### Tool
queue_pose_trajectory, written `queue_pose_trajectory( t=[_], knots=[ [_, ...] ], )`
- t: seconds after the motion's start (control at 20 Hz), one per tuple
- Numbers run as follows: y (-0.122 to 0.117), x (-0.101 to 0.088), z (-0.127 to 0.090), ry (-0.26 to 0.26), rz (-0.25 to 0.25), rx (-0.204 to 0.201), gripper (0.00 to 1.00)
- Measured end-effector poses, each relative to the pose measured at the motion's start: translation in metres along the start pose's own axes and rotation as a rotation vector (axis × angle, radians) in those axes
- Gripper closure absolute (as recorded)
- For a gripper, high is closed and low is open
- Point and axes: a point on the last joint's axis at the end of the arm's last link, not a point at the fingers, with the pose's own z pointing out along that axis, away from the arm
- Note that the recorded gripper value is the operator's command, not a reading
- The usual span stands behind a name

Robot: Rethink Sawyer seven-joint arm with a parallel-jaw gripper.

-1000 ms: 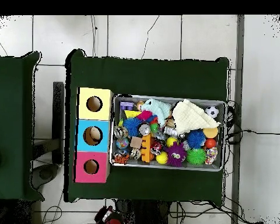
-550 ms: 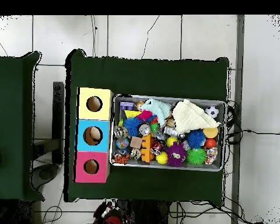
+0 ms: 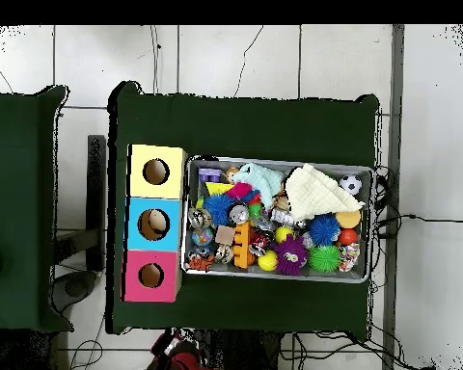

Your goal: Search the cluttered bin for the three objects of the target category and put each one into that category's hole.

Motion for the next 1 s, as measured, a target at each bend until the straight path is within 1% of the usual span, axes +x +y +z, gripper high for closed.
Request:
queue_pose_trajectory(
  t=[0.2, 0.45, 0.5, 0.55, 0.65, 0.7, 0.75, 0.95, 1.0],
  knots=[
    [0.006, -0.004, 0.001, 0.004, -0.008, -0.011, 0.0],
    [0.006, -0.002, 0.003, 0.005, -0.025, -0.022, 0.0],
    [0.006, -0.001, 0.004, 0.001, -0.033, -0.027, 0.0],
    [0.006, 0.0, 0.005, -0.012, -0.052, -0.041, 0.0],
    [0.006, 0.001, 0.006, -0.024, -0.066, -0.052, 0.0],
    [0.007, 0.002, 0.007, -0.04, -0.083, -0.067, 0.0],
    [0.007, 0.003, 0.007, -0.044, -0.088, -0.07, 0.0],
    [0.011, 0.009, 0.005, -0.042, -0.112, -0.06, 0.0],
    [0.012, 0.014, 0.004, -0.03, -0.126, -0.045, 0.0]
  ],
)
